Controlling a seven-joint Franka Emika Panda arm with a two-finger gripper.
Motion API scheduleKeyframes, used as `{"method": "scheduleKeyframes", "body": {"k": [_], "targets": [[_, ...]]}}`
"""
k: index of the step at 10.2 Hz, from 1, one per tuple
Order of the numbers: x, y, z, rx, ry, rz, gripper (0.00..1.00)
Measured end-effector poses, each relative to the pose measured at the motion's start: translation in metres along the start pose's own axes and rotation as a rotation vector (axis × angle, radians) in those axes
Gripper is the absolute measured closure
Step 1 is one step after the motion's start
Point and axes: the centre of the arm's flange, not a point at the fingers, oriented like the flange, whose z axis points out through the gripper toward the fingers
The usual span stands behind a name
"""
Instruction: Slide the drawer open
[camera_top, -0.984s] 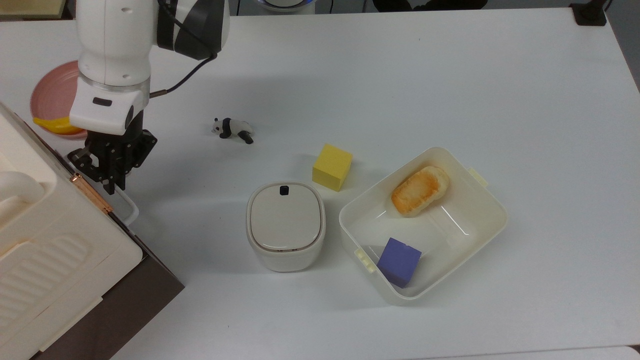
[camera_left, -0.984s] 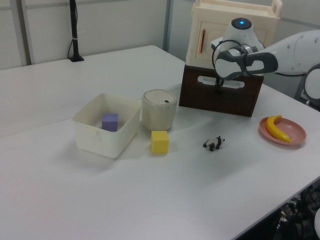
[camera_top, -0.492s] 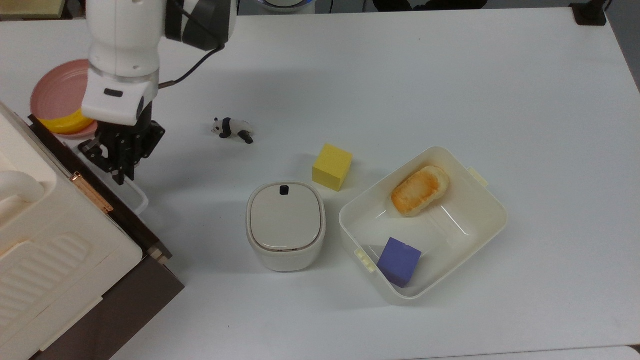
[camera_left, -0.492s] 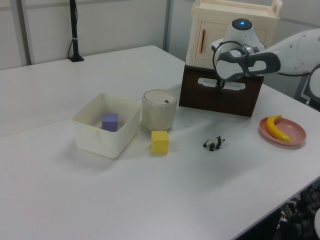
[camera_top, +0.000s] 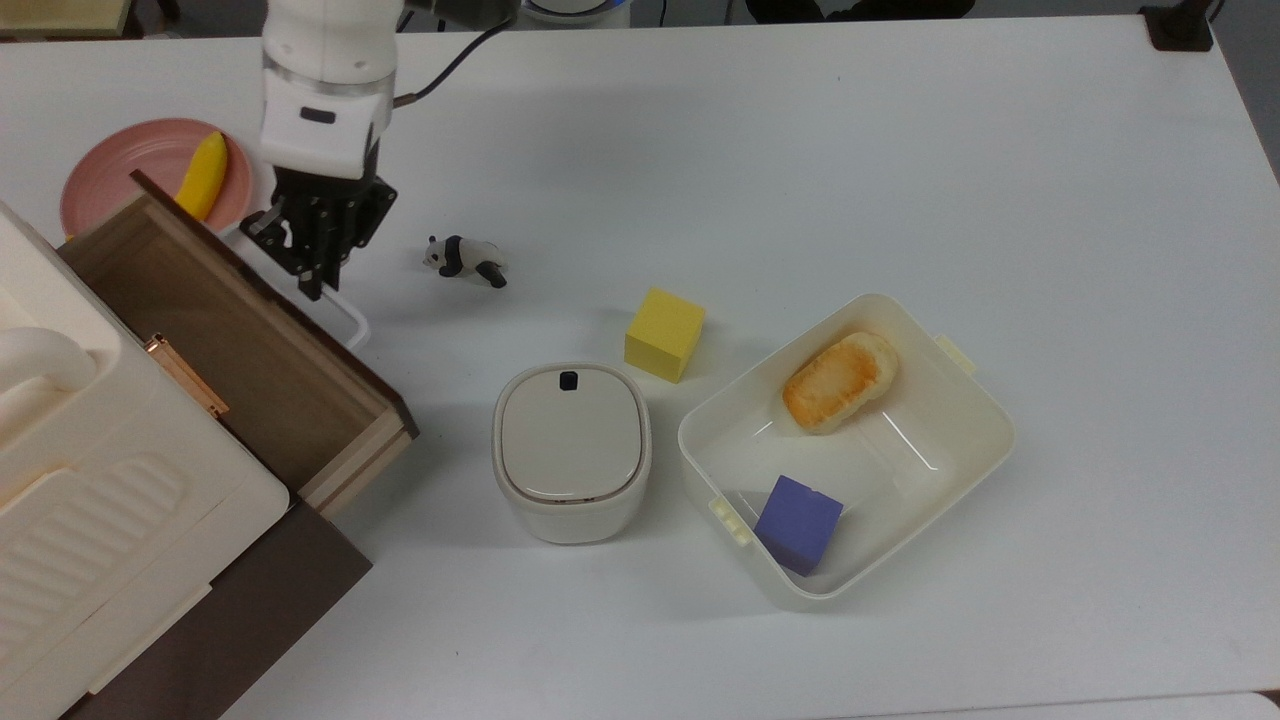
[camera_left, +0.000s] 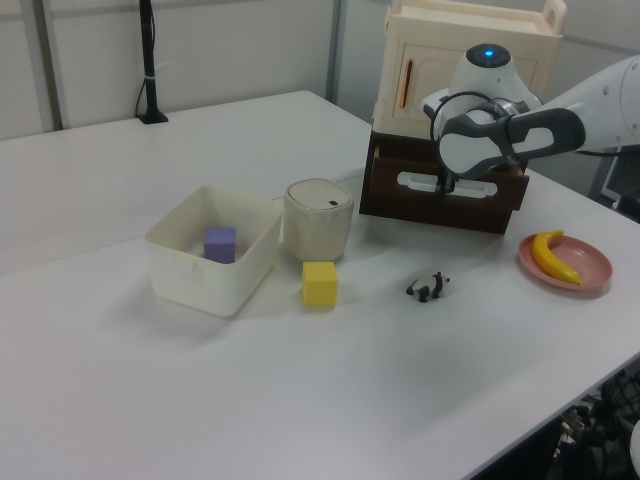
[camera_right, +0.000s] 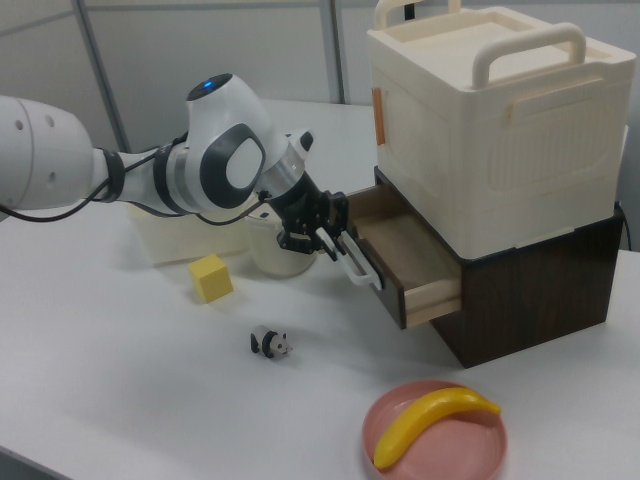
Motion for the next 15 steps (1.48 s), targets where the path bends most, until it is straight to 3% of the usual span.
{"method": "scheduleKeyframes", "body": {"k": [4, 6, 8, 10, 12, 14, 15], "targets": [[0.001, -0.015, -0.006, 0.008, -0.004, 0.008, 0.83], [0.000, -0.014, -0.012, 0.005, -0.006, 0.049, 0.48], [0.004, -0.021, -0.022, 0.044, -0.059, 0.113, 0.07], [0.035, -0.043, -0.050, 0.085, -0.127, 0.256, 0.00], [0.073, -0.083, -0.071, 0.123, -0.194, 0.395, 0.00], [0.096, -0.114, -0.101, 0.198, -0.209, 0.539, 0.00], [0.099, -0.120, -0.123, 0.263, -0.211, 0.594, 0.00]]}}
